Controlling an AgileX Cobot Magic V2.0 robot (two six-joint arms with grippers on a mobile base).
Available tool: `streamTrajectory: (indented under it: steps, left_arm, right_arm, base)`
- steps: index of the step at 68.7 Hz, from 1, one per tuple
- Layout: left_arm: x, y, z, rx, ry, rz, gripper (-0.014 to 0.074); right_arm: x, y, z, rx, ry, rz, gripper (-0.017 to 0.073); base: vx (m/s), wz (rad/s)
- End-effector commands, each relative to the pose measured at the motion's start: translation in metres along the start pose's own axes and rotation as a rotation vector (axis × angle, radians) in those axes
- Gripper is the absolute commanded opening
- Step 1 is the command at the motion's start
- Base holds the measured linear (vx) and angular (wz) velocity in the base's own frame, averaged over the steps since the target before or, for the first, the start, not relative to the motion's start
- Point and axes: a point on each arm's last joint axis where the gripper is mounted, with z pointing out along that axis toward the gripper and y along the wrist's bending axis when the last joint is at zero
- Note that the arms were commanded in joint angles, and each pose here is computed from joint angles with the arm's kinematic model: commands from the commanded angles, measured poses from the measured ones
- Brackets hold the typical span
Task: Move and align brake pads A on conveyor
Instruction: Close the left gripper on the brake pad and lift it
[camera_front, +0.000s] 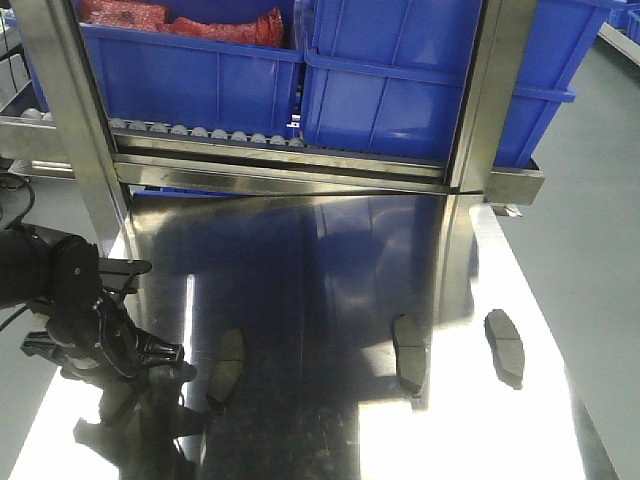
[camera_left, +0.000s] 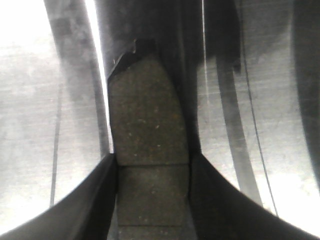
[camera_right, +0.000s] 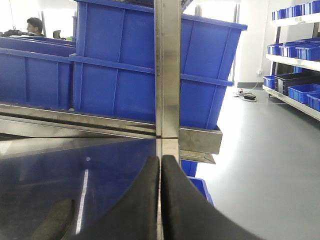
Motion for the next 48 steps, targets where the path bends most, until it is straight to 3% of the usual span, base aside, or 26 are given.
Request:
streamTrajectory:
  steps: [1,19,32,48]
  left_arm:
    - [-0.006,-0.003,-0.025,0.013,-0.115,0.021,-0.0008]
    - [0.004,-0.002,-0.096,0.059,-0.408,0.035,-0.0006]
    - [0.038,0.006,-0.136,0.080,-0.632,0.045,-0.0006]
    - [0.089,0.017,-0.149,0.090,-0.826,0.072,-0.0006]
  right_arm:
    - [-0.003,0.000,-0.001,0.003,-0.074,-0.016,-0.0011]
    - [-0.003,0.000,-0.001,0.003,-0.074,-0.016,-0.0011]
    - [-0.003,0.000,-0.001,0.003,-0.074,-0.016,-0.0011]
    - [-0.003,0.000,-0.001,0.003,-0.074,-0.016,-0.0011]
  base:
    - [0.00,0.00]
    - [0.00,0.00]
    - [0.00,0.00]
    - [0.00,0.00]
